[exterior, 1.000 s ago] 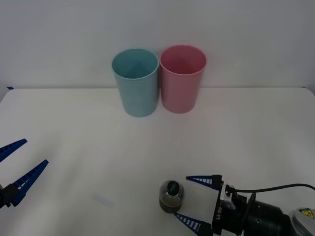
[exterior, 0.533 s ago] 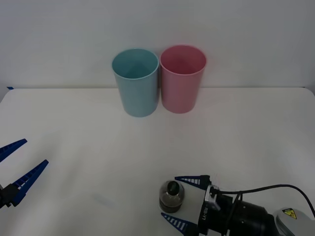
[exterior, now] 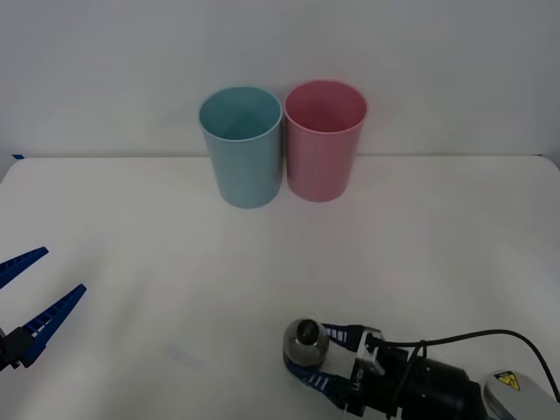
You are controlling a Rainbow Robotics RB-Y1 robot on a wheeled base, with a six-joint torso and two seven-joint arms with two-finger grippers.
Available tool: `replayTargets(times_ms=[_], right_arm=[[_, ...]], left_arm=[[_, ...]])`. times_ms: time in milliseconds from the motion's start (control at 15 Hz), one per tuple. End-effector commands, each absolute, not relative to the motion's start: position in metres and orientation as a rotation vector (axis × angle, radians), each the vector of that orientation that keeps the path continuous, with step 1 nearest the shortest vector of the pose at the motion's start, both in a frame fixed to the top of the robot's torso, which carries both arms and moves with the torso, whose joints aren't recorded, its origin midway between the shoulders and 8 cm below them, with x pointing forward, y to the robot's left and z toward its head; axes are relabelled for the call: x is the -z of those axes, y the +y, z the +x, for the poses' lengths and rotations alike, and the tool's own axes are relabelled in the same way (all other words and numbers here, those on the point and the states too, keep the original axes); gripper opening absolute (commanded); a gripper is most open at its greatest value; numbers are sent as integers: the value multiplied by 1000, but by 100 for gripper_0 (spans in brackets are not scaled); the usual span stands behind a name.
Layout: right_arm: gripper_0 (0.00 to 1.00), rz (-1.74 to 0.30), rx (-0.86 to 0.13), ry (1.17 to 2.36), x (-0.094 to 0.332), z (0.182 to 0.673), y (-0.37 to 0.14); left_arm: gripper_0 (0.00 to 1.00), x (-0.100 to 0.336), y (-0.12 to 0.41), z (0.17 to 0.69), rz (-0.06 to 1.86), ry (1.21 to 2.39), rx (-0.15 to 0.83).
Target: Grasp the object on the table and drop it into the matching bin: aluminum can to the light blue bin, PET bottle to the pink bin.
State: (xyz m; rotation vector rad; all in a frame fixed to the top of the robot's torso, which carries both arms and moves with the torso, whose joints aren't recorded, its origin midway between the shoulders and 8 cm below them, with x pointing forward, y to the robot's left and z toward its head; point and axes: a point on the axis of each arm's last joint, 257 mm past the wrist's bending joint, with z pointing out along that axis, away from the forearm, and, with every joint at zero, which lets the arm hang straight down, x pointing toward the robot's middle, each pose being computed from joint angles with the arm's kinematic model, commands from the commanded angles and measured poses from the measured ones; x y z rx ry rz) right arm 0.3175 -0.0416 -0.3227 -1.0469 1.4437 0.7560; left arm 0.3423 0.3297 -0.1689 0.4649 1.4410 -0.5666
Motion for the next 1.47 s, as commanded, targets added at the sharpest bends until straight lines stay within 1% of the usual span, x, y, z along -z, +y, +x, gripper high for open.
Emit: replayTargets(times_ms=[67,400,533,733,1000,1200,1333,1467], right_arm=[[0,-1049,-754,1438,321,318,-41],[0,-1038,-746,1421,312,326,-51],[0,-995,-741,1412,301,335,-65],[0,-945,-698,1389,282,355,-90],[0,-889,-675,1364,259,370,-110],[0,-828,-696,1350,228,377,-117],[0,-777,-711,1337,201,381,-123],[0,-722,-706,1326,172,390,-131]], left_arm=[[100,169,330,342,465,1441,567],[100,169,330,342,465,1441,567],[100,169,330,342,465,1441,567],[100,169,330,342,465,1441,567],[100,169,330,342,465,1441,567],[100,169,330,342,465,1441,567],[100,169,330,342,465,1441,567],[100,169,330,342,465,1441,567]])
